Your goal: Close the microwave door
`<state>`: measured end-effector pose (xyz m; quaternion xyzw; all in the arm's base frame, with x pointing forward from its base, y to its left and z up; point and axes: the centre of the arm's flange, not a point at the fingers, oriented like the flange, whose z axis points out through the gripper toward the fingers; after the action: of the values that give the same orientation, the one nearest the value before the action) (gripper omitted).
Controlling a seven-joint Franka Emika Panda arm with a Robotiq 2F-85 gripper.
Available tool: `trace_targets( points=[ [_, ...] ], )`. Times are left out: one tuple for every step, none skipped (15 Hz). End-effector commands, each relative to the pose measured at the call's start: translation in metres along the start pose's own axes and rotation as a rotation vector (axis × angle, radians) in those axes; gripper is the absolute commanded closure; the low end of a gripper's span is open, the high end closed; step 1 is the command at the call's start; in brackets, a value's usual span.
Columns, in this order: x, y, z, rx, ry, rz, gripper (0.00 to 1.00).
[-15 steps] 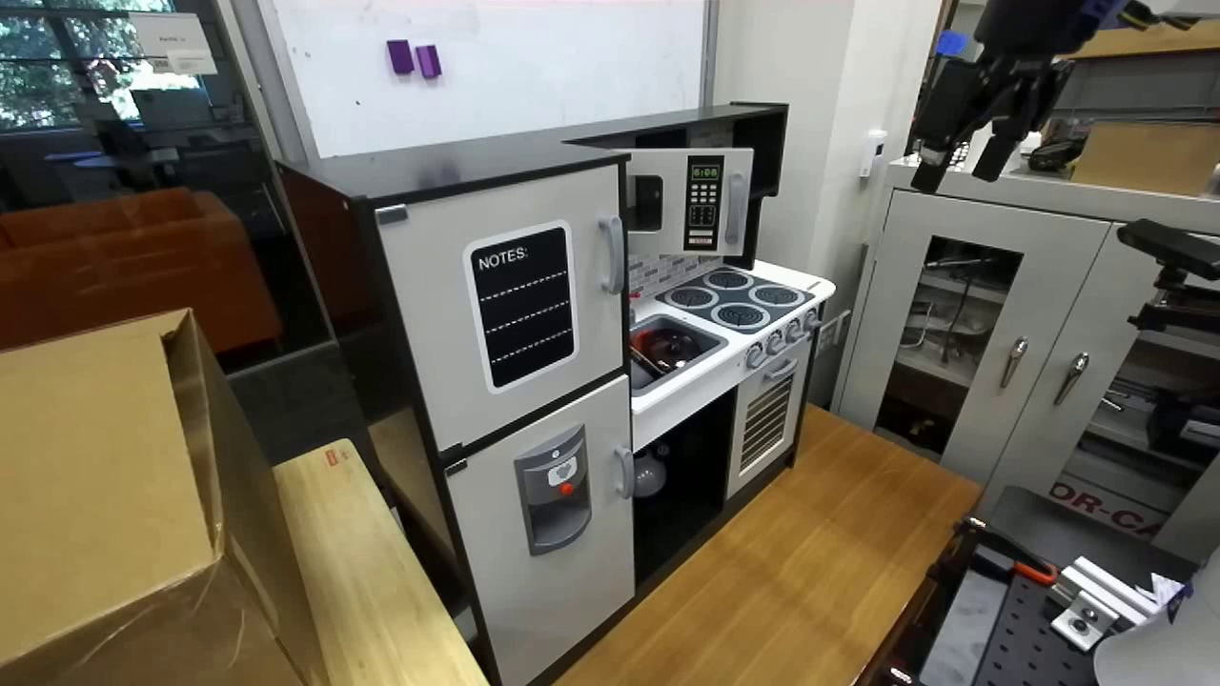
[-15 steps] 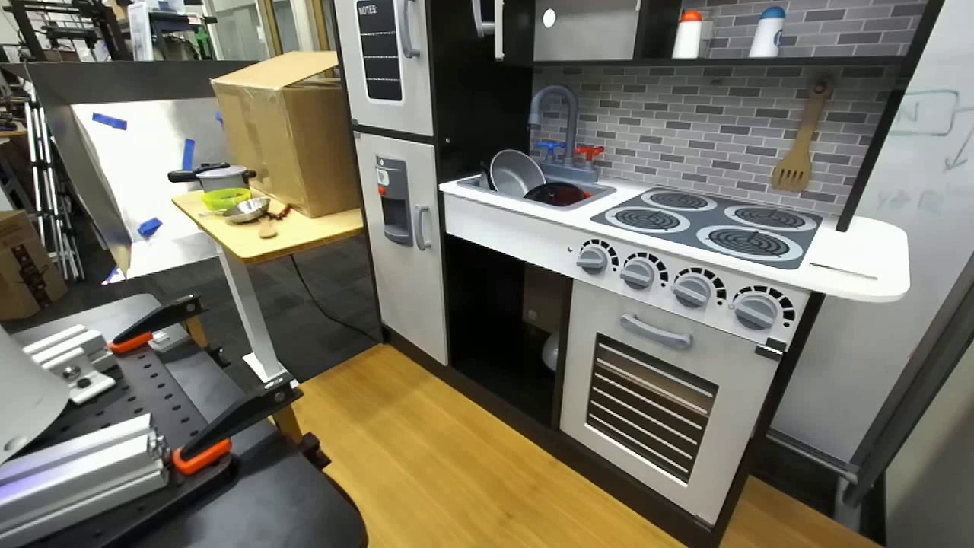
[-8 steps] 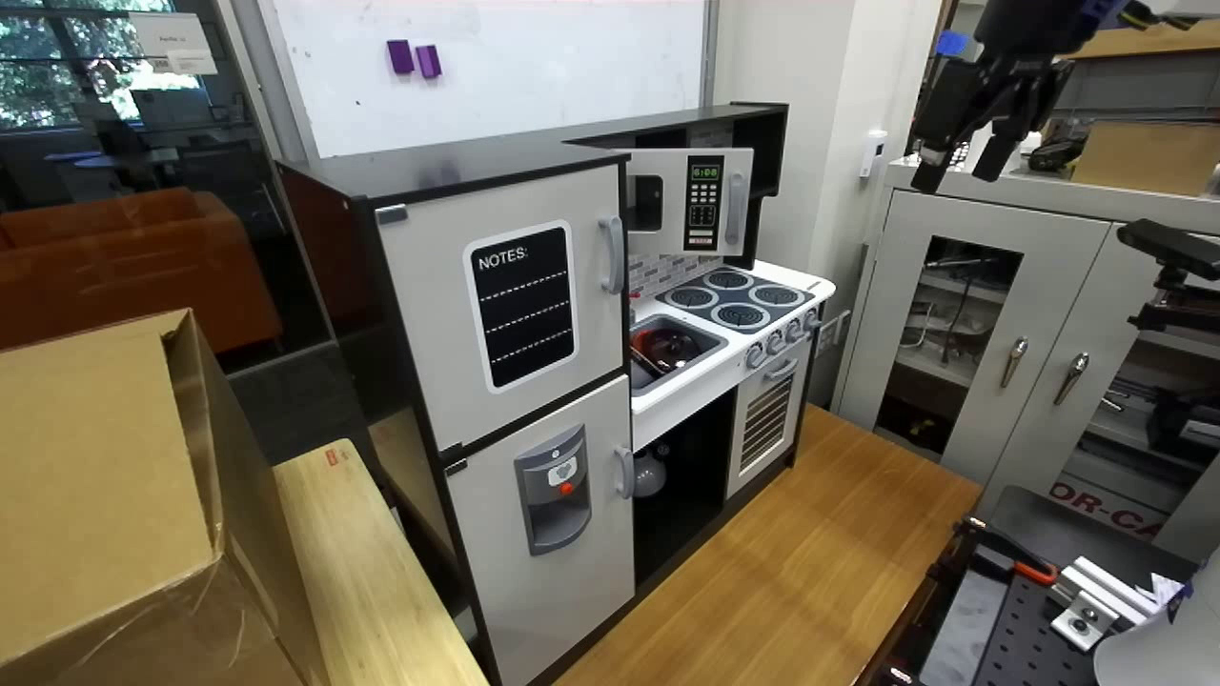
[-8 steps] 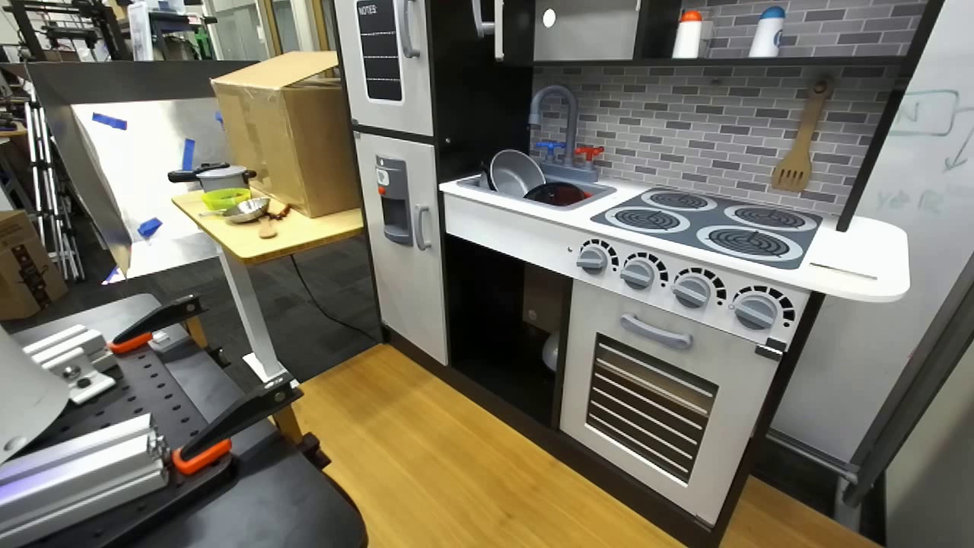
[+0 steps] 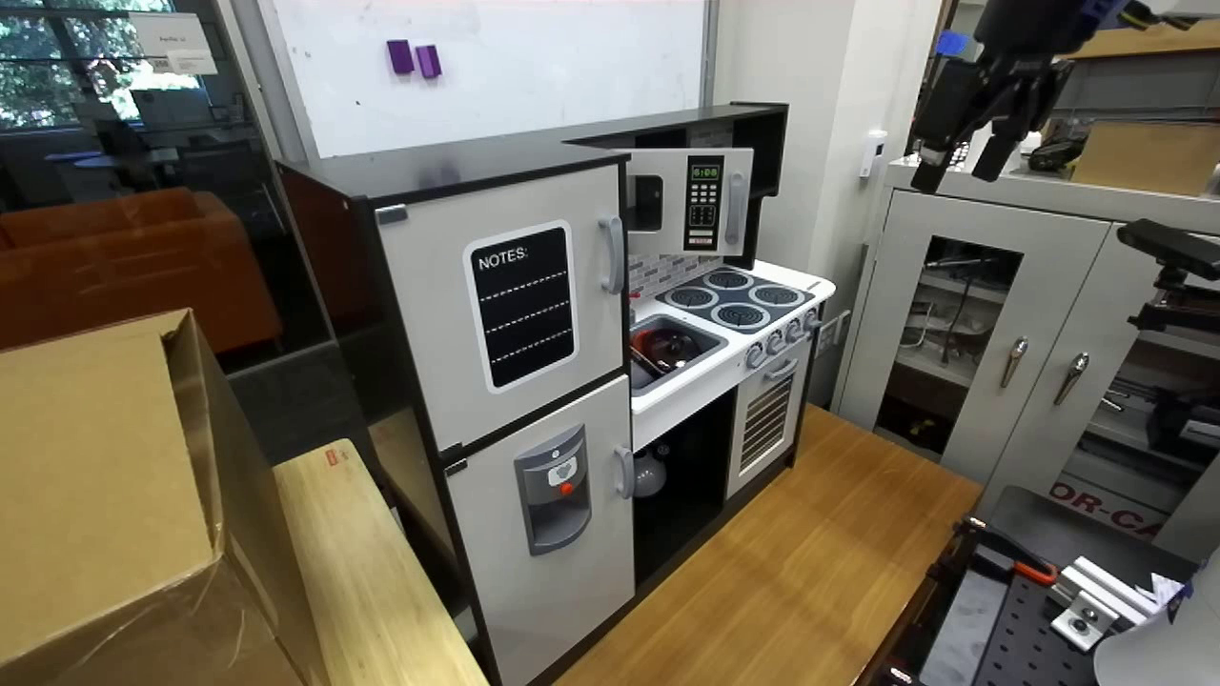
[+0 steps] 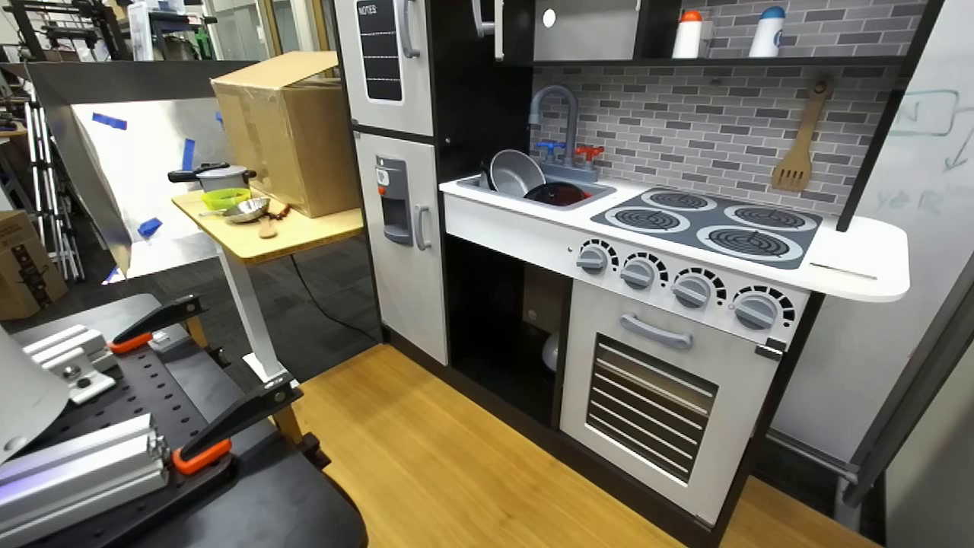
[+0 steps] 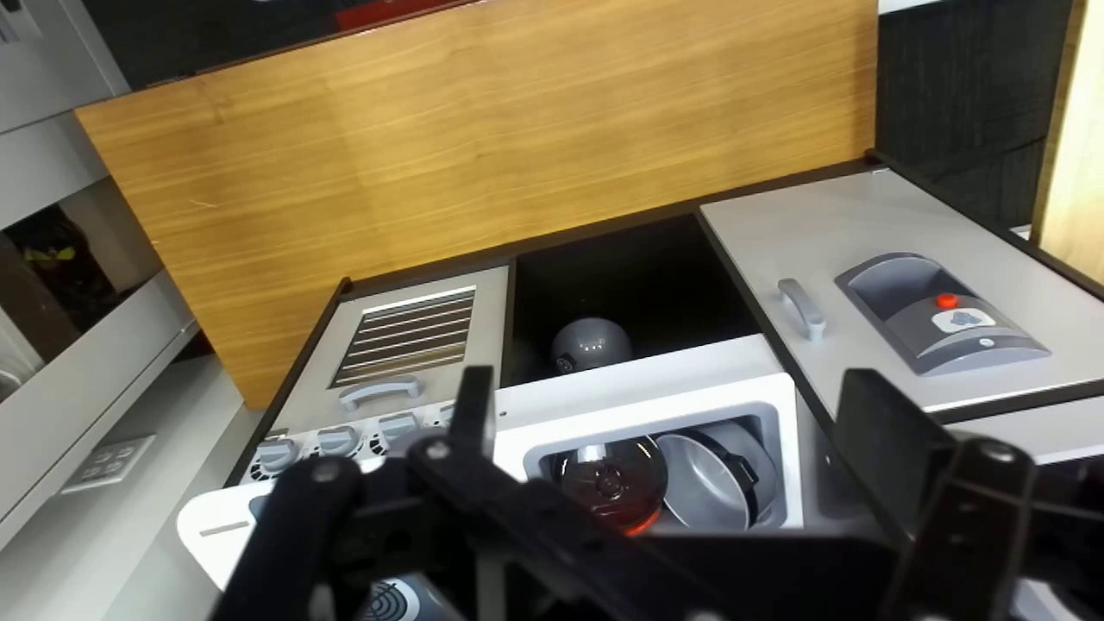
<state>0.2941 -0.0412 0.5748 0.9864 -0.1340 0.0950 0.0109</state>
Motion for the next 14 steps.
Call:
trace_targets(
  points=[
    [0.001, -0.004, 0.002, 0.016, 0.053, -0.039, 0.00],
    [0.003, -0.007, 0.002, 0.020, 0.076, -0.064, 0.00],
    [0.004, -0.010, 0.003, 0.023, 0.097, -0.085, 0.00],
    [0.006, -0.013, 0.004, 0.024, 0.116, -0.104, 0.00],
    [0.007, -0.016, 0.006, 0.026, 0.133, -0.121, 0.00],
    [0.007, -0.019, 0.010, 0.028, 0.147, -0.132, 0.00],
    [0.007, -0.020, 0.013, 0.029, 0.156, -0.141, 0.00],
    [0.006, -0.022, 0.020, 0.035, 0.178, -0.139, 0.00],
    [0.006, -0.022, 0.024, 0.032, 0.192, -0.144, 0.00],
    [0.007, -0.023, 0.032, 0.030, 0.198, -0.139, 0.00],
    [0.008, -0.024, 0.038, 0.025, 0.204, -0.133, 0.00],
    [0.010, -0.025, 0.044, -0.003, 0.231, -0.129, 0.00],
    [0.013, -0.026, 0.049, -0.025, 0.261, -0.142, 0.00],
    [0.019, -0.030, 0.053, -0.030, 0.277, -0.146, 0.00]
  ],
)
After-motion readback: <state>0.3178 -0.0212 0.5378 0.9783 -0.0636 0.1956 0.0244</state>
